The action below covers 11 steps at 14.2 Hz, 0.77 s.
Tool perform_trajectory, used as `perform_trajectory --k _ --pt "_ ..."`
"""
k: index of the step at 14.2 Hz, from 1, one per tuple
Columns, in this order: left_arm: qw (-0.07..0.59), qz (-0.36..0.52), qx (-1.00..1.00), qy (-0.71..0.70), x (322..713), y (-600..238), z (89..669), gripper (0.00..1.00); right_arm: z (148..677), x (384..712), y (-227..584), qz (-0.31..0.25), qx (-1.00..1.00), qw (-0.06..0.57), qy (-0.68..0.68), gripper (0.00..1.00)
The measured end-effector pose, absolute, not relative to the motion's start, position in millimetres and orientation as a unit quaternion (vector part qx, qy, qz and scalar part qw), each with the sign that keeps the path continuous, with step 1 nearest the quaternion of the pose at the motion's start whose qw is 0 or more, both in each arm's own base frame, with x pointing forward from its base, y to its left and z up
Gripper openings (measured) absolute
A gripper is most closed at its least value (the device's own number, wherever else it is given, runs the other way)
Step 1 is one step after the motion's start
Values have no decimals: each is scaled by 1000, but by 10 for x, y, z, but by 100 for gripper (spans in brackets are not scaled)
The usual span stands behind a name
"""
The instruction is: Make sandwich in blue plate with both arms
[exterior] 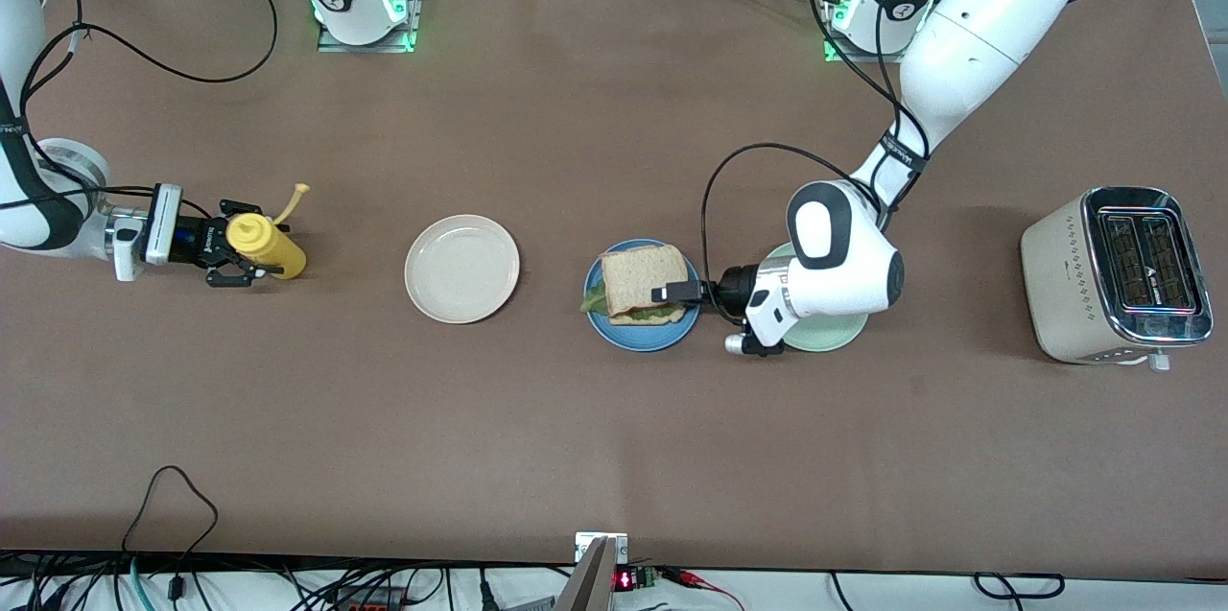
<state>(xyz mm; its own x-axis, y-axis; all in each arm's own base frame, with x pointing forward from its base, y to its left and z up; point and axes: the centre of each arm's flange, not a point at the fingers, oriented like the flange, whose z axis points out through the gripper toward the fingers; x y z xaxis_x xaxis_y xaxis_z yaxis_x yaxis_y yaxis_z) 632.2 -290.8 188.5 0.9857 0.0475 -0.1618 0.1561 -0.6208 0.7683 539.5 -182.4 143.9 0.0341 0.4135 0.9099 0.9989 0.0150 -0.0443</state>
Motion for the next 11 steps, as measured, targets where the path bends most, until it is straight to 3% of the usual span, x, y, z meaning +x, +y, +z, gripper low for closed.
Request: perform_trajectory --k 1,2,7,11 --pt "434 -55 897 59 6391 -2831 1919 100 1464 5416 -1861 -371 -601 395 -587 97" --pt "436 -44 897 58 6462 -2755 1972 100 1502 5446 -1918 -376 -605 391 -583 100" --pt "420 0 907 24 6696 -2407 2389 100 1738 5571 -2375 -371 -650 368 -551 100" --pt "367 -10 930 -27 6761 -1973 2598 100 1978 5541 -2752 -375 -672 344 -538 100"
